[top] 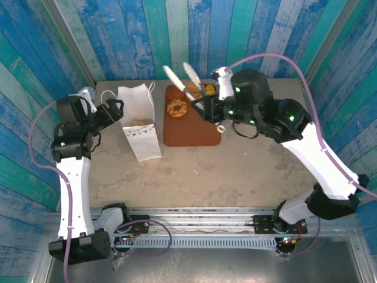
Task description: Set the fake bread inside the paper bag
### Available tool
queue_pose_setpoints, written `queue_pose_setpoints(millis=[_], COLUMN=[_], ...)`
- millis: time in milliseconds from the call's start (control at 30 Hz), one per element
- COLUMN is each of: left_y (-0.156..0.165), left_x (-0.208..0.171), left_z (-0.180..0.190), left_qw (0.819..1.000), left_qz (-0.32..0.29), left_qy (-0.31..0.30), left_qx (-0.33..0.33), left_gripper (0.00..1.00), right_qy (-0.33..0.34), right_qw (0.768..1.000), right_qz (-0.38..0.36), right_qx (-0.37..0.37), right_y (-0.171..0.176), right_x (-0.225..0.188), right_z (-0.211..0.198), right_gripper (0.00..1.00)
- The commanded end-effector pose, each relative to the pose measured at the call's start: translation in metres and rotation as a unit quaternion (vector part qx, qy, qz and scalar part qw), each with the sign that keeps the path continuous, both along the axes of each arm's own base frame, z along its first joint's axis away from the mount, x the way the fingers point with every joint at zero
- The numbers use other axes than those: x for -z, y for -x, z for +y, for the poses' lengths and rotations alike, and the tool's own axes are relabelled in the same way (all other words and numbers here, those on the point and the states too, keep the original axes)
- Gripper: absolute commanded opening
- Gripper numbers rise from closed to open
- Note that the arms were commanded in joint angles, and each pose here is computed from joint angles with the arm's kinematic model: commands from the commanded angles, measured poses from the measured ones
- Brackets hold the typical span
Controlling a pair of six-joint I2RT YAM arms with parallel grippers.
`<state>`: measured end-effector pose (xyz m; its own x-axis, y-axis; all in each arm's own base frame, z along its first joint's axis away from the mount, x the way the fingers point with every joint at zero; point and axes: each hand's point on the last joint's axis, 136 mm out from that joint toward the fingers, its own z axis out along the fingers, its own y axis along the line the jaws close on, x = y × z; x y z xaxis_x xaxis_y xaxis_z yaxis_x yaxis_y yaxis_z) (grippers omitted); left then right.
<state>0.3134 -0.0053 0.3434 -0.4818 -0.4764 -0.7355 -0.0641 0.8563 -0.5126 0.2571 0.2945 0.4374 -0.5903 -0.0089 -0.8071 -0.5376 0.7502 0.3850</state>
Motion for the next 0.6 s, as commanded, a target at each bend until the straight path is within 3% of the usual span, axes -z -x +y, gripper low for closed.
queue_pose_setpoints(millis=[0, 267, 400, 567], left_y=[0.007, 0.006, 0.003, 0.0], left_x=[0.006, 0.022, 0.028, 0.032], left_z=[-0.003, -0.007, -0.006, -0.007], left_qw=[1.0, 1.0, 0.999, 0.999], left_qz=[0.007, 0.022, 0.028, 0.022], left_qy=[0.001, 0.01, 0.012, 0.02], left_qx=[0.005, 0.016, 0.014, 0.014], left_gripper=[0.94, 0.94, 0.94, 0.94], right_qy=[0.013, 0.058, 0.086, 0.169], right_qw=[0.999, 0.989, 0.982, 0.971], right_qz=[0.012, 0.104, 0.145, 0.154], right_qx=[0.04, 0.088, 0.085, 0.069], right_y=[-0.005, -0.023, -0.033, -0.059], right_x=[0.013, 0.093, 0.132, 0.175], right_z=[-0.038, -0.095, -0.1, -0.102], right_gripper=[0.55, 0.55, 0.55, 0.55])
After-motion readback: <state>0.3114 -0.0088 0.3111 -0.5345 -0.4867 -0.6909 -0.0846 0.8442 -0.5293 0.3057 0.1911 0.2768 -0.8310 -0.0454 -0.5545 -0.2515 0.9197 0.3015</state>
